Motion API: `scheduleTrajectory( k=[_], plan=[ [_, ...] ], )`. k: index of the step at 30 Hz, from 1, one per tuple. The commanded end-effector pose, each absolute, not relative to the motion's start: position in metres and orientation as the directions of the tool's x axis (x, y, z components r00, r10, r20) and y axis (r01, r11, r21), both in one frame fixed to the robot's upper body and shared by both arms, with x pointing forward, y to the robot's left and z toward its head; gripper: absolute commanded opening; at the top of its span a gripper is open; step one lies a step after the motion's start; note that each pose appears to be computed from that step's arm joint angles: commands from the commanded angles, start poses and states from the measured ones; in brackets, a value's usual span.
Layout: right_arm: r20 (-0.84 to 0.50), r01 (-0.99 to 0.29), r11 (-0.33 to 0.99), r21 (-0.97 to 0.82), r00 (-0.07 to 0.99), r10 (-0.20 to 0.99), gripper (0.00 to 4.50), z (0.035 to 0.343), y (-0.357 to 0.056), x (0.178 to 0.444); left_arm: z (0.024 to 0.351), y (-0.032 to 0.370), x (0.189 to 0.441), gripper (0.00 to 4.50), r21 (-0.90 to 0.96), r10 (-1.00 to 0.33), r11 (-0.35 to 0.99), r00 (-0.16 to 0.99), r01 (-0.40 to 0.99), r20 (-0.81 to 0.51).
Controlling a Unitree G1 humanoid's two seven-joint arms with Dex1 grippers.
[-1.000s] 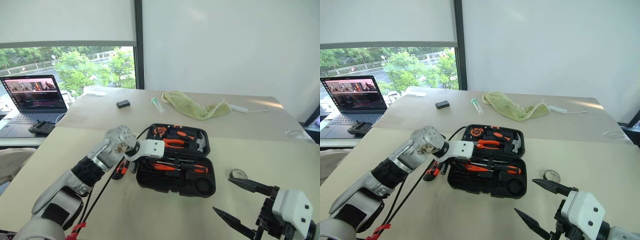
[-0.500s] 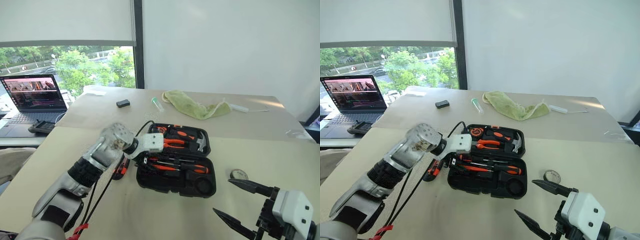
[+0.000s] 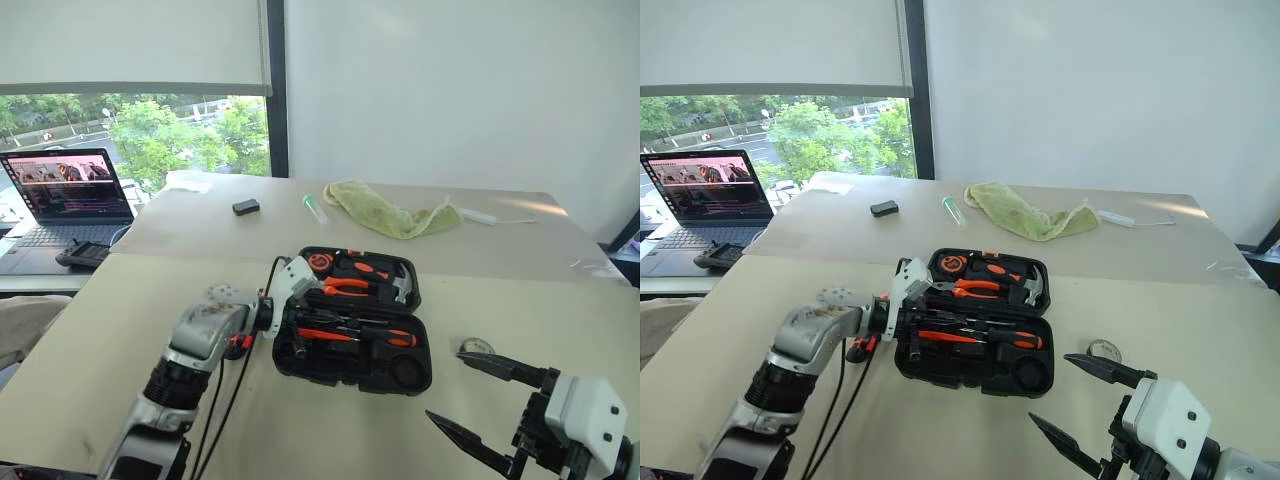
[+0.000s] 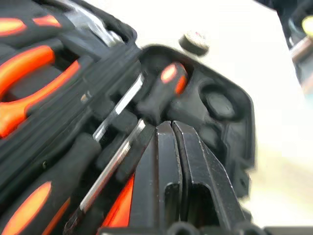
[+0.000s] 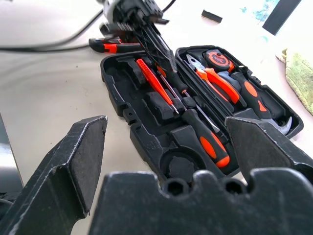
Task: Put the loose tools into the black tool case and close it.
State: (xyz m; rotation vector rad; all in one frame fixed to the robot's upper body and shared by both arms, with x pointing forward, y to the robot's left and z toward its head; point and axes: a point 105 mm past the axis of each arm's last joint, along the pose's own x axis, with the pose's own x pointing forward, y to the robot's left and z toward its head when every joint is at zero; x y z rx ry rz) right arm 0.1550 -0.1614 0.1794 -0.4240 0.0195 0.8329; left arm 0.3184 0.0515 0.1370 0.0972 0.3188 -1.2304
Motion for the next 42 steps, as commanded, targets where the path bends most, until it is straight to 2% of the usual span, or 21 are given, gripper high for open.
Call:
scheduleTrajectory(
  k=[1,7,13,22,28,31,34,36,42],
  plan=[
    [-0.155,-0.721,0.586,-0.371,0.670,0.726,4.50,0.187,-0.157,0.151,0.128,0.053,0.320,0.07,-0.015,-0.893,0.383,0.366,0.924,-0.261],
    [-0.165,-0.727,0.580,-0.366,0.665,0.729,4.50,0.187,-0.158,0.149,0.114,0.056,0.324,0.07,-0.020,-0.878,0.408,0.386,0.913,-0.284],
    [-0.174,-0.730,0.578,-0.363,0.663,0.728,4.50,0.186,-0.159,0.148,0.094,0.059,0.309,0.07,-0.078,-0.882,0.362,0.314,0.929,-0.352],
    [-0.179,-0.733,0.575,-0.364,0.660,0.729,4.50,0.186,-0.159,0.148,0.075,0.065,0.298,0.07,-0.109,-0.869,0.357,0.287,0.928,-0.403],
    [-0.182,-0.733,0.572,-0.368,0.660,0.729,4.50,0.187,-0.159,0.148,0.085,0.065,0.297,0.07,-0.127,-0.889,0.354,0.292,0.927,-0.353],
    [-0.180,-0.734,0.569,-0.372,0.658,0.731,4.50,0.188,-0.159,0.148,0.127,0.063,0.301,0.07,-0.192,-0.936,0.336,0.306,0.922,-0.171],
    [-0.179,-0.733,0.569,-0.372,0.658,0.731,4.50,0.188,-0.159,0.148,0.145,0.066,0.312,0.07,-0.257,-0.929,0.370,0.353,0.893,-0.111],
    [-0.180,-0.734,0.568,-0.373,0.658,0.732,4.50,0.188,-0.159,0.149,0.145,0.068,0.319,0.07,-0.269,-0.917,0.398,0.380,0.877,-0.120],
    [-0.176,-0.736,0.562,-0.377,0.653,0.736,4.50,0.189,-0.157,0.152,0.093,0.077,0.321,0.07,-0.212,-0.840,0.498,0.406,0.841,-0.361]
  ],
)
